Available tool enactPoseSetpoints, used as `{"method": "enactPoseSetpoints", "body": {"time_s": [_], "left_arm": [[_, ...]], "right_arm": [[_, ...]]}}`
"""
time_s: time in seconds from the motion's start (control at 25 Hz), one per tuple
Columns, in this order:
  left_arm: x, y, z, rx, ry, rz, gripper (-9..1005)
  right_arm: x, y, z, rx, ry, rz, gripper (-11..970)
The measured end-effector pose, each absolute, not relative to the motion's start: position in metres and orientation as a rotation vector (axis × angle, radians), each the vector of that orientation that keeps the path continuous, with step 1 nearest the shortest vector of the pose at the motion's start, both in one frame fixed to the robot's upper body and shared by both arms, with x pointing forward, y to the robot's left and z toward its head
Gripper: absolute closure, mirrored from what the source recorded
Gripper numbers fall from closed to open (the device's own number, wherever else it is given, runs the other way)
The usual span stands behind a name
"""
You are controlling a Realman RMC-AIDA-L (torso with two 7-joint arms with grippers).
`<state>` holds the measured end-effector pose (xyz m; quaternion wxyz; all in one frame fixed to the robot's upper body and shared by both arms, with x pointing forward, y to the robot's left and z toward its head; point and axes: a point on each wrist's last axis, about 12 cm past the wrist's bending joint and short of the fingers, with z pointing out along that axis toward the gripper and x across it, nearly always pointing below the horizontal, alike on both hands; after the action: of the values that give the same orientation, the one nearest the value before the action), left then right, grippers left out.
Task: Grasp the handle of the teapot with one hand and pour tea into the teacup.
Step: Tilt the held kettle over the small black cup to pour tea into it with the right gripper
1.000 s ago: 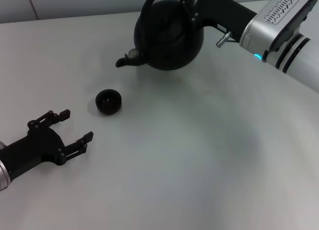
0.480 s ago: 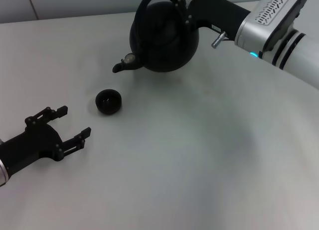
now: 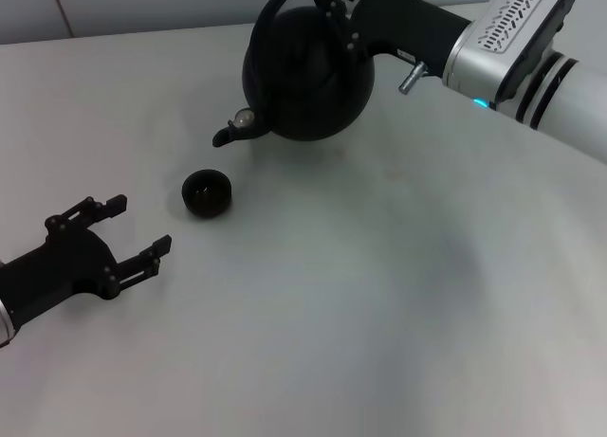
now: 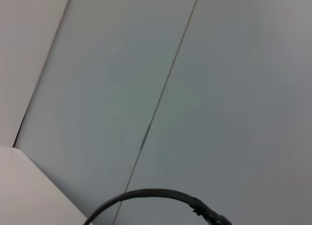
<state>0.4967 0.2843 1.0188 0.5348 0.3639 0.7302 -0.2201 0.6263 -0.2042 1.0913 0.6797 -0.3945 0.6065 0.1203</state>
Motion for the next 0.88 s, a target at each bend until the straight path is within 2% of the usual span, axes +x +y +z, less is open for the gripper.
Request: {"method": "enactPoseSetpoints", "body": {"time_s": [0.88], "left_arm": [[0.4991, 0.2828, 1.0202, 0.870, 1.736, -0.530, 196]], "right_arm": [[0.6270, -0.1987, 1.0916, -0.963, 1.340, 0.252, 870]]}}
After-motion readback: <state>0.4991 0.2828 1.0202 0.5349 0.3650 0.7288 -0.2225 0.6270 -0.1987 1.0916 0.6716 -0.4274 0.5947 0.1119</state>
